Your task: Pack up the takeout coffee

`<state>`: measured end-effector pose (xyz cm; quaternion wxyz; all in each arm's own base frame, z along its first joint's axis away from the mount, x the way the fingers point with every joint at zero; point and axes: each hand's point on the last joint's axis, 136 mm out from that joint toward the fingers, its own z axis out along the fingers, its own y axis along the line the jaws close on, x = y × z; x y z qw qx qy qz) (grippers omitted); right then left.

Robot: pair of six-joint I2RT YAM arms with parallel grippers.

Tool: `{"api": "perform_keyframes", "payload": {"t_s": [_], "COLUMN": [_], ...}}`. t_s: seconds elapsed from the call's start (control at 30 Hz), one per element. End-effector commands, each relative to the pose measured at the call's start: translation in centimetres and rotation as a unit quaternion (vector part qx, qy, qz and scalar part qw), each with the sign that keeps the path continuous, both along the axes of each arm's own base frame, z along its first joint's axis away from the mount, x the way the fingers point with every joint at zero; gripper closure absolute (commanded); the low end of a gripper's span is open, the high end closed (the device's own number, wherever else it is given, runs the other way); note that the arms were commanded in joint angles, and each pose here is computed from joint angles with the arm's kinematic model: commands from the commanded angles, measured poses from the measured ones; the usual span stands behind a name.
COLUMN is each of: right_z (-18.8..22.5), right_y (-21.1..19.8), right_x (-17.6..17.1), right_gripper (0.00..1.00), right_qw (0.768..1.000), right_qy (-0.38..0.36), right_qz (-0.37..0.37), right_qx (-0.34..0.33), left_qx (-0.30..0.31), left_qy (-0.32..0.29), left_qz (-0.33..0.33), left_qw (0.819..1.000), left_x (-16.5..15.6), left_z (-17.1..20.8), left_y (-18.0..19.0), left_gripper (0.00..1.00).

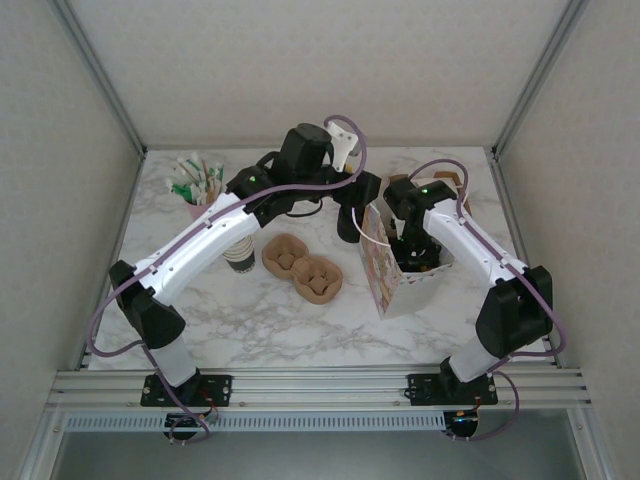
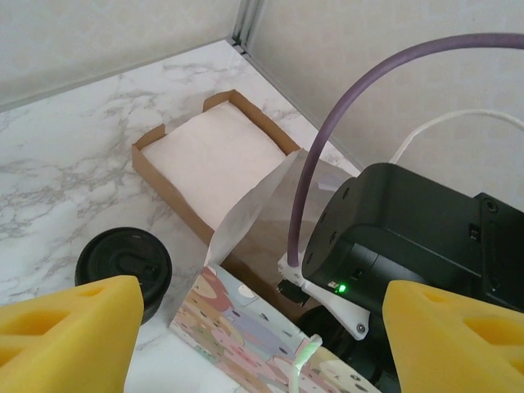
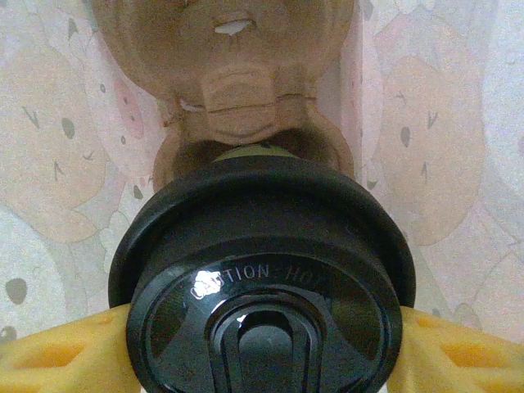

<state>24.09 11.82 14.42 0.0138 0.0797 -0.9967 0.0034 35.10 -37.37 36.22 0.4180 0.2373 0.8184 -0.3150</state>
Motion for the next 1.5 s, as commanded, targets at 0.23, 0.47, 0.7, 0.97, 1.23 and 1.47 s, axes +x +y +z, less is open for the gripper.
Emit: {"api": "perform_keyframes", "payload": {"t_s": [0.23,0.47,0.7,0.97,1.23,1.47], "right_z": [-1.4,-2.4,-3.0,-3.3,-3.7,-3.9], "right_y": [0.2,0.3,0.4,0.4,0.5,0.5], "right_x": [0.3,0.4,0.3,0.3,0.3,0.2], "right_gripper": [0.32,0.32,0.31,0.31,0.32,0.31], "right_qw": [1.000,1.000,1.000,1.000,1.000,1.000], "right_qy": [0.011,0.015,0.020,0.022,0.022,0.023], "right_qz": [0.000,0.002,0.002,0.002,0.002,0.000], "right_qx": [0.003,0.004,0.005,0.005,0.007,0.009], "left_qx": [0.007,0.007,0.004,0.002,-0.001,-0.006], "left_qy": [-0.010,-0.008,-0.006,-0.004,0.003,0.010], "left_qz": [0.000,-0.001,0.000,0.001,0.005,0.007], "left_qw": [1.000,1.000,1.000,1.000,1.000,1.000], "left_x": [0.2,0.2,0.2,0.2,0.0,-0.3], "left_z": [0.5,0.4,0.3,0.1,-0.4,-0.9], "left_y": [0.3,0.3,0.3,0.2,0.4,0.6], "left_gripper": [0.22,0.22,0.22,0.22,0.22,0.22]}}
